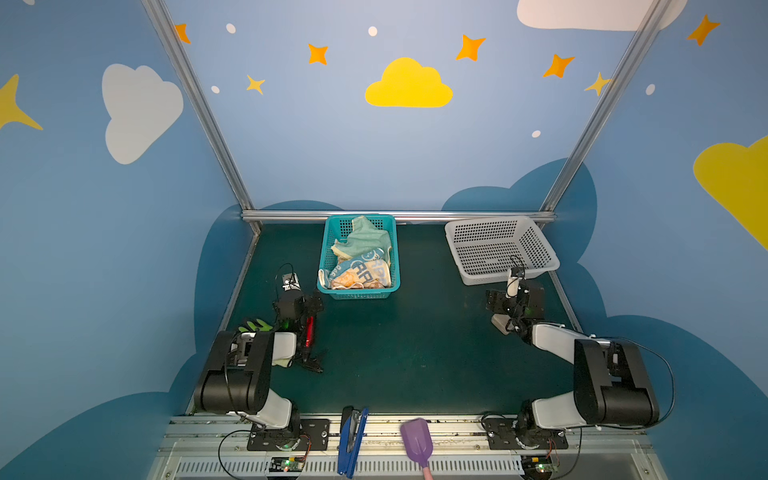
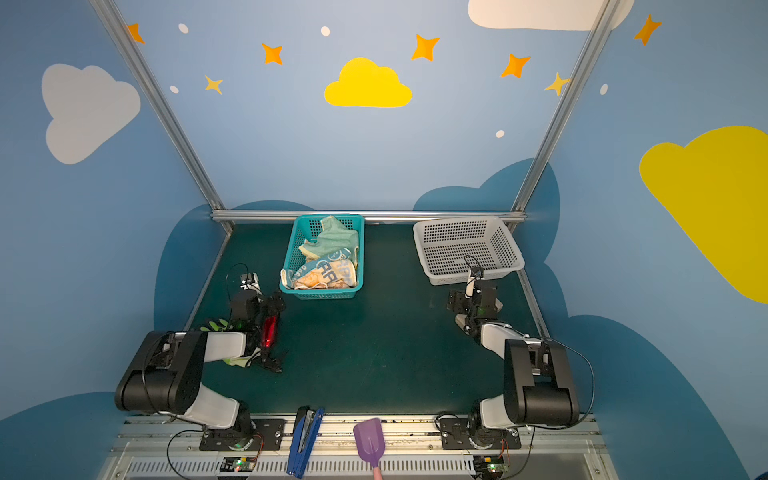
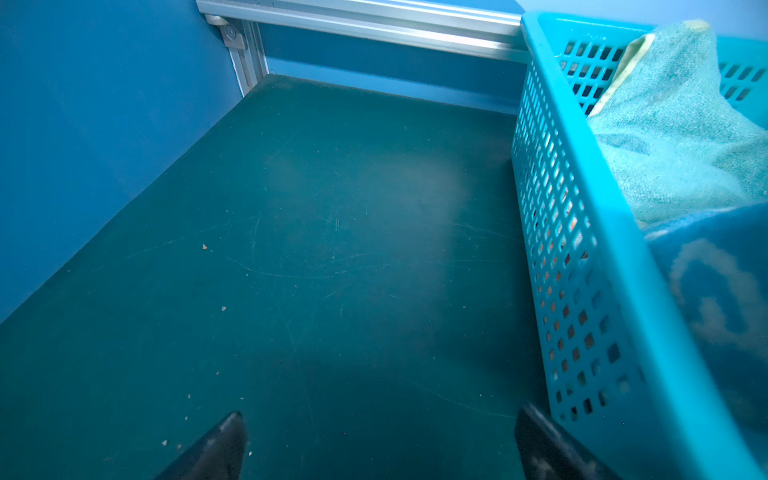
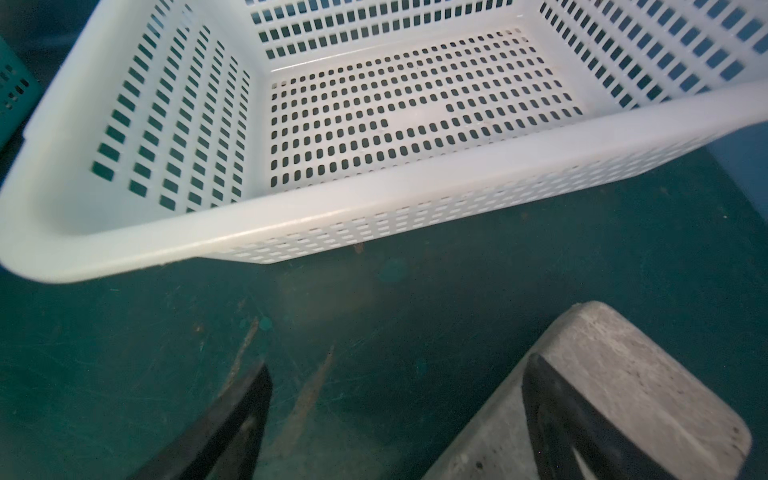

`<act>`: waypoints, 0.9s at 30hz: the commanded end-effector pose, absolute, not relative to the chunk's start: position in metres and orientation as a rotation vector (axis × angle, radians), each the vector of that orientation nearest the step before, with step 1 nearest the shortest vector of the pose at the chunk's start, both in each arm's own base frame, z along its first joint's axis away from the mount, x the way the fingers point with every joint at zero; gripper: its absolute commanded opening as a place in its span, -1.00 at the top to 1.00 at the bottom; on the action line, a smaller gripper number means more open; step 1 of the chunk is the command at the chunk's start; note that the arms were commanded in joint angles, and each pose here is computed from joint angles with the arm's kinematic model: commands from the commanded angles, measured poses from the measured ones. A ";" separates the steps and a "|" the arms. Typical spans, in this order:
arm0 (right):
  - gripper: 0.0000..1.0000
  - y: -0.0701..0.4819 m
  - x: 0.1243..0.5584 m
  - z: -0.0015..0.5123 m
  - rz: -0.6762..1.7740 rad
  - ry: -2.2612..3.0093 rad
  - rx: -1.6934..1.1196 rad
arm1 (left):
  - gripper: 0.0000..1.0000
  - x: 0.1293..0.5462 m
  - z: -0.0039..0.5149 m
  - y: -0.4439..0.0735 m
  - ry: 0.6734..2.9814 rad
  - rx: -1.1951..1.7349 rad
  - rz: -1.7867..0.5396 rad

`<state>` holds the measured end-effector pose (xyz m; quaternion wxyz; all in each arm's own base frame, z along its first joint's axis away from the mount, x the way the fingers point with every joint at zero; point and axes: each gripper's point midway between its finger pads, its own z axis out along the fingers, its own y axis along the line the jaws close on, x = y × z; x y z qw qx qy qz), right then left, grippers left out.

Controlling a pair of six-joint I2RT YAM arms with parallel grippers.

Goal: Fold and stack the towels

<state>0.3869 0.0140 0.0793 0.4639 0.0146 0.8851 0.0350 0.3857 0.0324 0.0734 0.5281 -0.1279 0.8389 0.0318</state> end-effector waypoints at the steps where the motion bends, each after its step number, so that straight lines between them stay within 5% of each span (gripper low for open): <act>1: -0.80 0.014 0.392 0.084 0.086 2.166 0.046 | -1.00 0.389 0.082 0.035 1.981 -0.320 0.078; 27: -0.80 0.015 0.391 0.083 0.087 2.167 0.043 | -0.99 0.389 0.083 0.035 1.975 -0.320 0.078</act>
